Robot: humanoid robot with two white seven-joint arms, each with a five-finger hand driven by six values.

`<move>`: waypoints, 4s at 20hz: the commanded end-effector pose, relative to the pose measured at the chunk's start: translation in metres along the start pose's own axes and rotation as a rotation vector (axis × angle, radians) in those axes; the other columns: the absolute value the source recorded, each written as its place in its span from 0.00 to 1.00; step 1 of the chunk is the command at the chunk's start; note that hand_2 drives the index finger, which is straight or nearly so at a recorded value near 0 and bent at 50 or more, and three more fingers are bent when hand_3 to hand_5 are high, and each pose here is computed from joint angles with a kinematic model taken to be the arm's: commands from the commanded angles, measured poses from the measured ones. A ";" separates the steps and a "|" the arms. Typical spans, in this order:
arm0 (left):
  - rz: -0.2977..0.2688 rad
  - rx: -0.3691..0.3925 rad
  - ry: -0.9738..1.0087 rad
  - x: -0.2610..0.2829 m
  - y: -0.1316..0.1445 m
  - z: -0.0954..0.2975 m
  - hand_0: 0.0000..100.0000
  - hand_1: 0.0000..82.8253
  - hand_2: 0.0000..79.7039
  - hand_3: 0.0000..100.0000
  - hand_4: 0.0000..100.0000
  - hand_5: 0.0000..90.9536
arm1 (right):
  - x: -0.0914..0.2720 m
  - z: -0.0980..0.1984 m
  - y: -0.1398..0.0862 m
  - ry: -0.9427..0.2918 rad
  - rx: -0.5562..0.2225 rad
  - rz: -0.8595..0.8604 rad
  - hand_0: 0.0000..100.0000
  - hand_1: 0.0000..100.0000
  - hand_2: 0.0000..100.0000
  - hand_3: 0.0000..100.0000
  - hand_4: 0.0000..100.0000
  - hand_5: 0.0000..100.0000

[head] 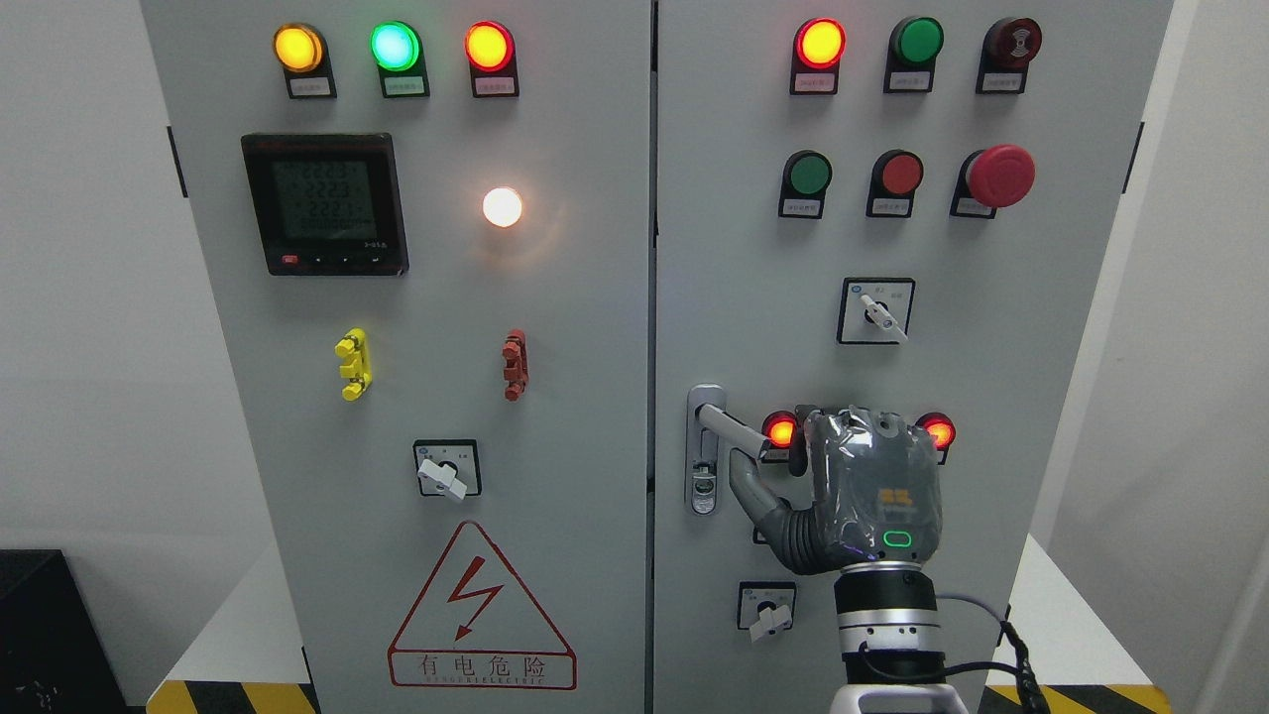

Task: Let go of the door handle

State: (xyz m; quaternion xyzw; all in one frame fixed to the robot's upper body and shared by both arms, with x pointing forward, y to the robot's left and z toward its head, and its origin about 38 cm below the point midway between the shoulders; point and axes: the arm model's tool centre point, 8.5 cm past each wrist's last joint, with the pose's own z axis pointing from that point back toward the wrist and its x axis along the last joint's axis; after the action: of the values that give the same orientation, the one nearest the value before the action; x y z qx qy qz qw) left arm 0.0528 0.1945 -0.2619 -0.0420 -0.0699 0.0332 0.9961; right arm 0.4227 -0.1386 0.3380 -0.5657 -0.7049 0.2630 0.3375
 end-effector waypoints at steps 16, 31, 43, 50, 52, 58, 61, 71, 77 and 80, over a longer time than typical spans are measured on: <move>-0.021 -0.002 -0.016 0.006 -0.001 -0.001 0.00 0.00 0.03 0.08 0.01 0.00 | -0.006 -0.004 -0.007 0.015 -0.020 0.002 0.35 0.40 0.80 1.00 0.98 0.97; -0.021 -0.002 -0.014 0.005 -0.001 -0.001 0.00 0.00 0.03 0.09 0.01 0.00 | -0.011 0.044 0.016 -0.006 0.044 -0.007 0.37 0.38 0.78 1.00 0.98 0.97; -0.021 -0.003 -0.016 0.006 -0.001 -0.001 0.00 0.00 0.03 0.08 0.01 0.00 | -0.024 0.108 0.013 -0.042 0.058 -0.097 0.37 0.31 0.30 0.42 0.48 0.43; -0.021 -0.002 -0.016 0.006 -0.001 -0.001 0.00 0.00 0.03 0.08 0.01 0.00 | -0.055 0.125 0.003 -0.066 0.027 -0.069 0.38 0.28 0.06 0.00 0.00 0.00; -0.021 -0.002 -0.016 0.006 -0.001 -0.001 0.00 0.00 0.03 0.08 0.01 0.00 | -0.061 0.124 0.001 -0.054 0.013 -0.064 0.38 0.28 0.00 0.00 0.00 0.00; -0.021 -0.003 -0.016 0.006 -0.001 -0.001 0.00 0.00 0.03 0.08 0.01 0.00 | -0.071 0.117 -0.007 -0.023 -0.024 -0.119 0.38 0.27 0.00 0.00 0.00 0.00; -0.021 -0.002 -0.014 0.005 -0.001 -0.001 0.00 0.00 0.03 0.08 0.01 0.00 | -0.073 0.115 -0.011 -0.017 -0.039 -0.116 0.38 0.27 0.00 0.00 0.00 0.00; -0.021 -0.002 -0.016 0.006 -0.001 -0.001 0.00 0.00 0.03 0.09 0.01 0.00 | -0.075 0.110 -0.025 -0.021 -0.083 -0.109 0.38 0.27 0.00 0.00 0.00 0.00; -0.021 -0.002 -0.016 0.006 -0.001 -0.001 0.00 0.00 0.03 0.09 0.01 0.00 | -0.072 0.107 -0.028 -0.029 -0.092 -0.112 0.38 0.27 0.00 0.00 0.00 0.00; -0.021 -0.002 -0.016 0.006 -0.001 -0.001 0.00 0.00 0.03 0.08 0.01 0.00 | -0.071 0.105 -0.030 -0.034 -0.098 -0.112 0.38 0.27 0.00 0.00 0.00 0.00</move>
State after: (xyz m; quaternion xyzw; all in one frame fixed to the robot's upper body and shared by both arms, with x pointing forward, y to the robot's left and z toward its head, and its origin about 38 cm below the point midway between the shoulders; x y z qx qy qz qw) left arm 0.0529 0.1946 -0.2619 -0.0416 -0.0705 0.0332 0.9961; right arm 0.3353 -0.2095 0.2723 -0.5296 -0.7518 0.2271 0.3206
